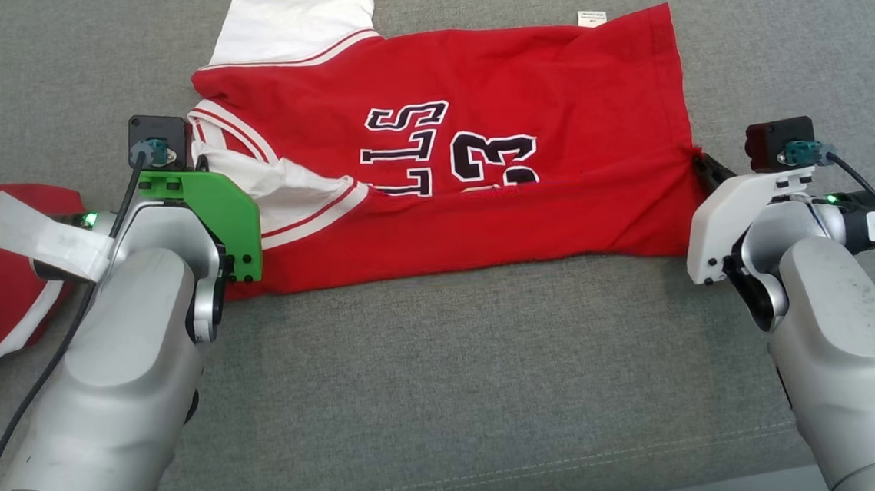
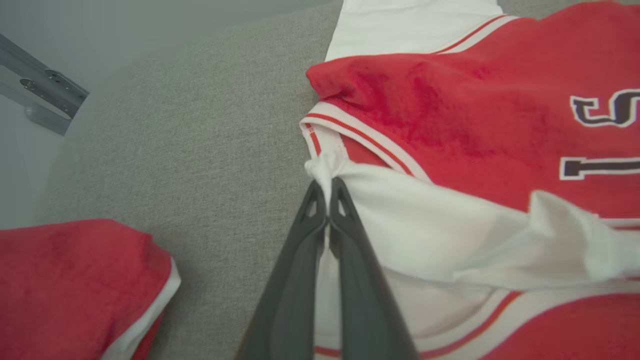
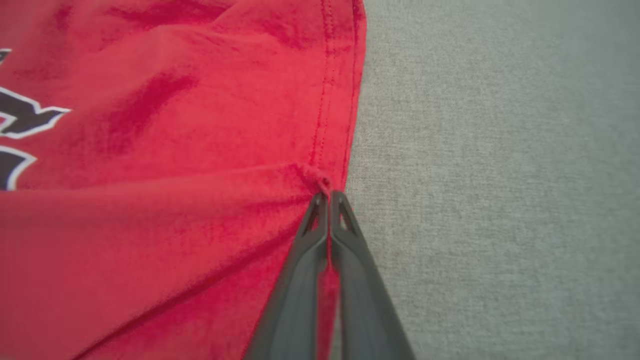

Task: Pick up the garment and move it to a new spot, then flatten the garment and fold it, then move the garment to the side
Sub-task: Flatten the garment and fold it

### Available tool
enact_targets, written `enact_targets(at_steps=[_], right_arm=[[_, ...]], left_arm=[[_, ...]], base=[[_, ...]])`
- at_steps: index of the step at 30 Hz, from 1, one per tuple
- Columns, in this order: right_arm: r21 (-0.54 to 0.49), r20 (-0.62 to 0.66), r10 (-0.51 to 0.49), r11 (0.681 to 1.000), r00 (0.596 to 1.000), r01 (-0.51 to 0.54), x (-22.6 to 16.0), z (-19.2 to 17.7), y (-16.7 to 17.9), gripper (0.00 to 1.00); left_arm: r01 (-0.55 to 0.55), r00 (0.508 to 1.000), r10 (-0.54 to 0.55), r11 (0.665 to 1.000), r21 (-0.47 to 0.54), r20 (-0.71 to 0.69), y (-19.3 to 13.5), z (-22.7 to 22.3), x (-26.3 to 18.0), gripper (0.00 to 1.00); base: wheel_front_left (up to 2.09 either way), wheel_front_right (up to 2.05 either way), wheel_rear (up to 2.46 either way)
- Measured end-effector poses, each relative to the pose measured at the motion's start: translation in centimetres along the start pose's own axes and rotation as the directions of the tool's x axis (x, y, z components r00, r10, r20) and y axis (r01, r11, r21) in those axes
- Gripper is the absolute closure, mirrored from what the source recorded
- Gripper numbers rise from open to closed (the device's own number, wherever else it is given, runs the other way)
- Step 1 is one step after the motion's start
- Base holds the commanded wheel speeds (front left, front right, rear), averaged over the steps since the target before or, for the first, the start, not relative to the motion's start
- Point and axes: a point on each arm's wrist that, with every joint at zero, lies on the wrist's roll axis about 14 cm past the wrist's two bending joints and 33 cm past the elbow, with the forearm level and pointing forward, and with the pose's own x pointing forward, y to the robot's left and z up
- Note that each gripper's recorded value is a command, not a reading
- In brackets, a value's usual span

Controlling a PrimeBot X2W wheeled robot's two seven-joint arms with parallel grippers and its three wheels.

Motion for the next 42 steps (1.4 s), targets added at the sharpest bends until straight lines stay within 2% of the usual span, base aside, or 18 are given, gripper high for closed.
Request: enact_targets(at_steps=[4,5,6,7,12,16,20,26,33,42], right_arm=[[0.009,-0.002,-0.023,1.0,1.0,0.023,0.1,0.0,-0.5,1.0],[0.01,-0.006,-0.017,1.0,1.0,0.017,0.1,-0.1,-0.2,0.67],[0.017,-0.012,-0.015,1.0,1.0,0.015,0.1,-0.3,0.0,0.0],[0.02,-0.017,-0.013,1.0,1.0,0.013,0.0,-0.5,0.1,0.0],[0.019,0.008,-0.005,1.0,1.0,0.005,-0.1,0.0,0.5,0.0],[0.042,0.106,-0.032,0.999,0.994,0.027,-1.1,1.8,-0.3,0.0],[0.056,0.167,-0.058,0.997,0.984,0.049,-2.7,2.3,-1.0,0.0],[0.044,0.206,-0.067,0.997,0.976,0.059,-4.7,2.4,-1.0,0.0],[0.047,0.175,-0.065,0.997,0.982,0.058,-5.7,0.5,-0.7,0.0],[0.014,0.075,-0.028,1.0,0.997,0.027,-5.3,-1.7,0.6,0.0]], left_arm=[[0.018,0.999,-0.019,0.999,0.027,0.031,-0.6,1.3,0.1,1.0],[0.024,0.999,-0.025,0.999,0.033,0.036,-0.8,1.4,0.2,1.0],[0.036,0.998,-0.037,0.998,0.043,0.04,-1.1,1.5,0.2,0.34],[0.045,0.998,-0.047,0.998,0.054,0.048,-1.3,1.6,0.2,0.0],[0.047,0.996,-0.052,0.996,0.073,0.073,-1.3,2.0,0.0,0.0],[-0.008,0.989,-0.003,0.998,0.07,0.149,0.8,2.7,-1.2,0.0],[-0.021,0.99,0.012,0.998,0.067,0.139,1.6,0.3,-2.6,0.0],[-0.019,0.994,0.014,0.999,0.048,0.111,0.9,-3.2,-4.9,0.0],[-0.017,0.998,0.015,0.999,0.044,0.06,0.1,-6.4,-6.3,0.0],[-0.031,0.999,0.031,0.998,0.051,0.014,0.2,-7.7,-6.1,0.0]], base=[[0.0,0.0,0.0],[0.0,0.0,0.0],[0.0,0.0,0.0],[0.0,0.0,0.0],[0.0,0.0,0.0],[0.0,0.0,0.0],[0.0,0.0,0.0],[0.0,0.0,0.0],[0.0,0.0,0.0],[0.0,0.0,0.0]])
